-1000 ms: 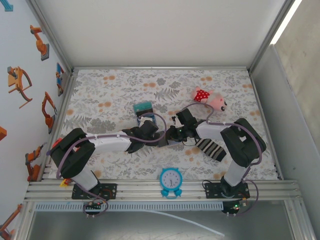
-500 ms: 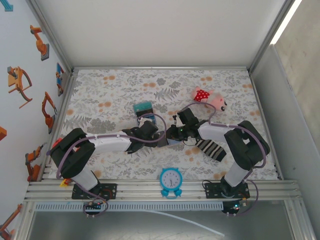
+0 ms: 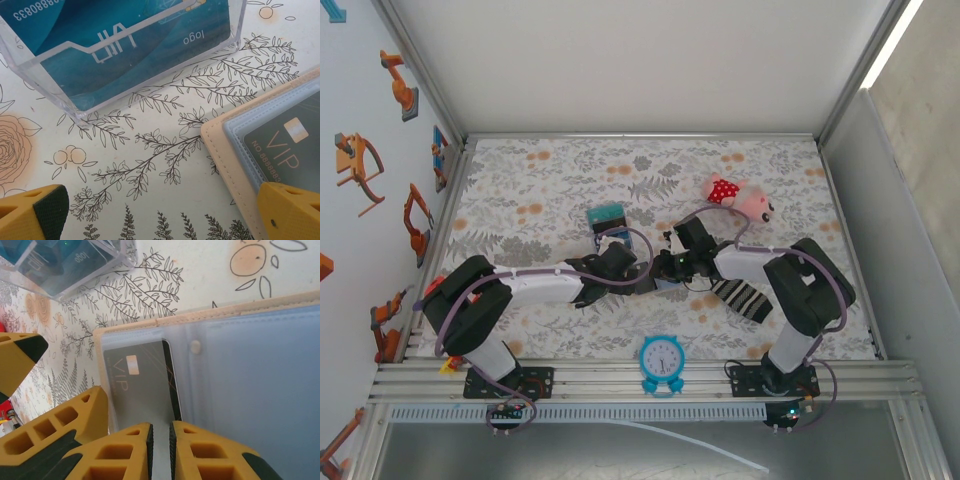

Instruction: Take the credit cards out of the card holder

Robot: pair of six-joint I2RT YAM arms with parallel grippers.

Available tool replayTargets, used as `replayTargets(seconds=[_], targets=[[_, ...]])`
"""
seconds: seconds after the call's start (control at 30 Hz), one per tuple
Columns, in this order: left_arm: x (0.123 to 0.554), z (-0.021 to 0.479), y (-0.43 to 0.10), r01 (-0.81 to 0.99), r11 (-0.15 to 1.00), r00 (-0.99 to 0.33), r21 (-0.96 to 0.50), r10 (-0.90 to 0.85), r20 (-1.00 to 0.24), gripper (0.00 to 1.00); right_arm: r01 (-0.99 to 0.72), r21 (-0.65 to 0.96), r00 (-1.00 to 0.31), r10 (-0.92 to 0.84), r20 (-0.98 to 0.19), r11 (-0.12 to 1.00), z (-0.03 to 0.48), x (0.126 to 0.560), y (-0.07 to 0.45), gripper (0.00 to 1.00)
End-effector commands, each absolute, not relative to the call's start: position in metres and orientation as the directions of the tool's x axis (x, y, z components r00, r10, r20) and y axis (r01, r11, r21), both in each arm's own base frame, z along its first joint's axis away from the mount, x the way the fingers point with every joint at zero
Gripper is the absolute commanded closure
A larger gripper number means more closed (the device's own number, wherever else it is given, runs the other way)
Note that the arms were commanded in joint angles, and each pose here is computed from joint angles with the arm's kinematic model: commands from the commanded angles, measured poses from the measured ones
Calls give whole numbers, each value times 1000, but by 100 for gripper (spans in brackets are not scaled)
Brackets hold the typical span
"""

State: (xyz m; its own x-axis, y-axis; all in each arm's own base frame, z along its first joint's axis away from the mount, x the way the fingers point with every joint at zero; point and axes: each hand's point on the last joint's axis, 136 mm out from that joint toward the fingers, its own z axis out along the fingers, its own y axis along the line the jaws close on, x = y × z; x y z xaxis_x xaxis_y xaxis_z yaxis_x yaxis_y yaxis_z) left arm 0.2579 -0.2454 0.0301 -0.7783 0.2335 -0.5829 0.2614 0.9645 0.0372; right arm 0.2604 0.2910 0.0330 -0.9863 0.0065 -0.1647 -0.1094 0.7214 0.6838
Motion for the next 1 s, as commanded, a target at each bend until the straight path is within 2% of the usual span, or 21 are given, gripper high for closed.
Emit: replayTargets(seconds=[0.0, 0.97], targets=[[261, 33, -248, 266, 962, -772, 57, 248, -585, 3, -87, 694, -990, 17, -142, 715, 27, 260, 291, 83], [260, 30, -248, 265, 961, -780, 73, 258, -570, 3, -74, 653, -986, 45, -163, 753, 28, 264, 278, 83]])
